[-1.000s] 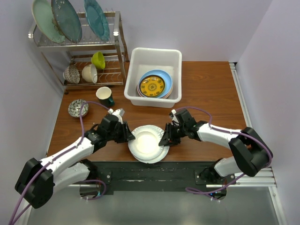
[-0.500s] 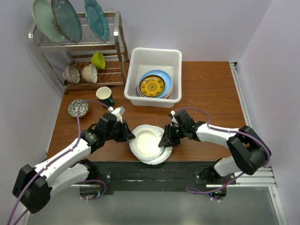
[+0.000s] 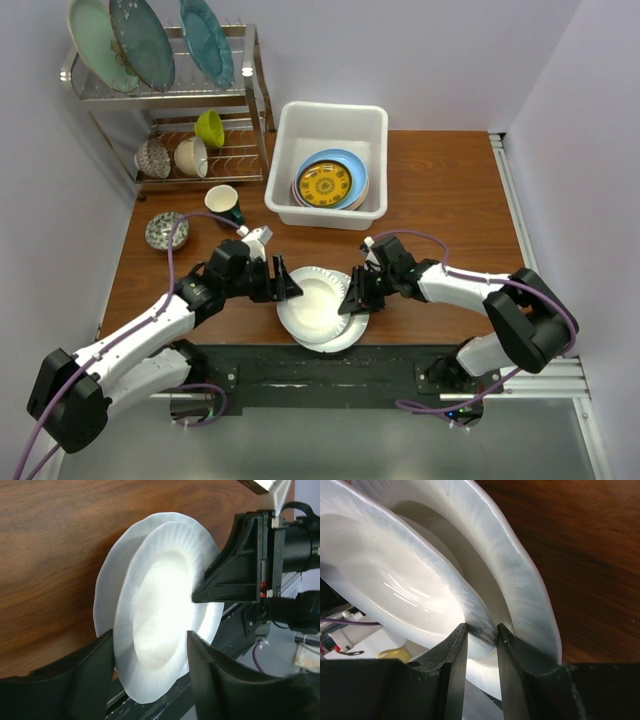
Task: Place the plates into the plastic bin on the countertop
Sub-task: Pick up the plate at the center of the board, then place the plate at the center of the board, then place the plate in the plastic bin.
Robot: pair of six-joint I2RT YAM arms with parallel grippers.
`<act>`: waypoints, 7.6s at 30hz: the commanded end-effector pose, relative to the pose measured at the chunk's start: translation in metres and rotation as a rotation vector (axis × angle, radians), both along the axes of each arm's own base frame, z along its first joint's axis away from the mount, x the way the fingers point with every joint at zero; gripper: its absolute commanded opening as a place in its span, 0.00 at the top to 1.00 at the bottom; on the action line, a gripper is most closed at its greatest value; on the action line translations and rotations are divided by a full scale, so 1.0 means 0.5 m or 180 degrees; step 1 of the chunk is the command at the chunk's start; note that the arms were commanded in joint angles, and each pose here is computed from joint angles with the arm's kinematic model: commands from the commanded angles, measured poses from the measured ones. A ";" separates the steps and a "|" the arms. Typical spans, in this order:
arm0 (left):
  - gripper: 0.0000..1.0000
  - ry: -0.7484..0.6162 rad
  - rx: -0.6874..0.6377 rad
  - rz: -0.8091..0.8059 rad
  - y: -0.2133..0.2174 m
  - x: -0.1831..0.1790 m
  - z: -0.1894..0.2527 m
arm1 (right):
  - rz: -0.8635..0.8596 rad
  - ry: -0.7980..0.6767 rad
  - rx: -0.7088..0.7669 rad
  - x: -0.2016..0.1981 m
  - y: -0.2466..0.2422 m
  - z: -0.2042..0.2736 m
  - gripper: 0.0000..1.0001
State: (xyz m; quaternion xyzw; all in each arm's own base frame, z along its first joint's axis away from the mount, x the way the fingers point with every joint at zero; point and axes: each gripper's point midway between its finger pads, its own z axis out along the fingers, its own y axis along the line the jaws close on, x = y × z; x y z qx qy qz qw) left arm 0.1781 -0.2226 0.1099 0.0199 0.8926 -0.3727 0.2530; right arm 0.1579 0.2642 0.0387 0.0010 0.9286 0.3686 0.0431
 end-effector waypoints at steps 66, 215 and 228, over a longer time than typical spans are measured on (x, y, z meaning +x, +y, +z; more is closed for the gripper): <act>1.00 -0.0710 0.0517 0.1636 0.233 0.097 0.190 | -0.0441 -0.0727 -0.0453 0.027 -0.091 0.025 0.23; 0.04 0.0351 0.0215 0.0892 0.134 0.033 -0.046 | -0.1637 -0.1530 0.0942 0.688 -0.078 0.338 0.96; 0.04 0.0377 0.0260 0.0900 0.137 0.031 -0.054 | -0.1597 -0.1312 0.0609 0.639 -0.108 0.257 0.80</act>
